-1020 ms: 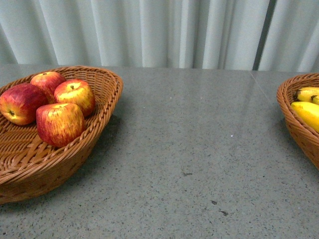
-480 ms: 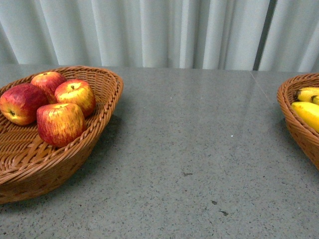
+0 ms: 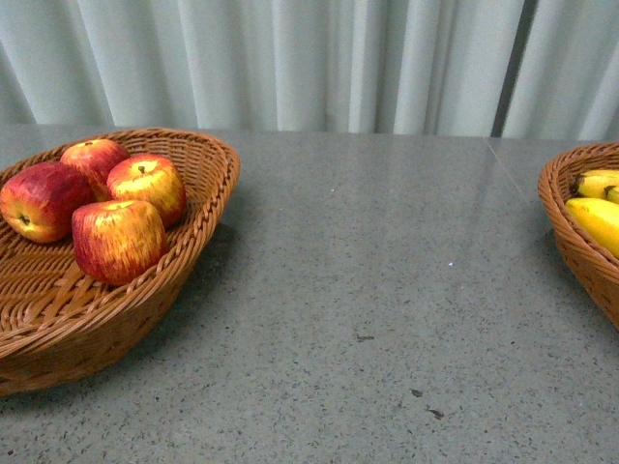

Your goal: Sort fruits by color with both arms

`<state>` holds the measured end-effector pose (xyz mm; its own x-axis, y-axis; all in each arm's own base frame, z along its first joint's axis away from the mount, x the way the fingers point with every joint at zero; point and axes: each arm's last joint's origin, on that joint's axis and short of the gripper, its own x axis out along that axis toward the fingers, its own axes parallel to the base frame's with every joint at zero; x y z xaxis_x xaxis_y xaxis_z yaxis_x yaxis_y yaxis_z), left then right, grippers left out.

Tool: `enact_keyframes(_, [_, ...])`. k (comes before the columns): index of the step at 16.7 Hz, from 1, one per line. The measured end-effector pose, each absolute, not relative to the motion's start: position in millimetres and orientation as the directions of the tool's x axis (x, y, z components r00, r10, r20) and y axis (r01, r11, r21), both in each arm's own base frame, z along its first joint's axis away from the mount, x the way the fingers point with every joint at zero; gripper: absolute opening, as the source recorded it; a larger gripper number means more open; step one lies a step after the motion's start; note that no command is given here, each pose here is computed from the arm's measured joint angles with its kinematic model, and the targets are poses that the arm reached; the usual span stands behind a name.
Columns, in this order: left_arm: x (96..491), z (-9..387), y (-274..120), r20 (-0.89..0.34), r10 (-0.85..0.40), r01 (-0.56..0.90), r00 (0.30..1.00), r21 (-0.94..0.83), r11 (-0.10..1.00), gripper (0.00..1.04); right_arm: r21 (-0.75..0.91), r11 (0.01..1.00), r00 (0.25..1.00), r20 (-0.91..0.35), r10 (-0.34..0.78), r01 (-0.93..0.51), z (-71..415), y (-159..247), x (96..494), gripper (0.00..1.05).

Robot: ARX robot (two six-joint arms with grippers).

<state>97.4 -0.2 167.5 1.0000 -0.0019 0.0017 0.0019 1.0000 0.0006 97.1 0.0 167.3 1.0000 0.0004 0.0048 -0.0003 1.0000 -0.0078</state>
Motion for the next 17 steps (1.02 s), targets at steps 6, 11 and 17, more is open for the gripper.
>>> enact_keyframes(6, [97.4,167.5,-0.2,0.002,-0.002,0.002,1.0,0.001,1.0,0.98,-0.007,1.0,1.0,0.005,0.0,0.0,167.3,0.0,97.1,0.99])
enact_keyframes(11, [97.4,167.4,-0.2,0.001,-0.002,0.002,1.0,0.001,1.0,0.98,-0.007,1.0,1.0,0.005,0.0,0.0,167.3,0.0,97.1,0.98])
enact_keyframes(17, [97.4,167.4,-0.2,0.001,-0.002,0.002,1.0,0.001,1.0,0.98,-0.007,1.0,1.0,0.005,0.0,0.0,167.3,0.0,97.1,0.98])
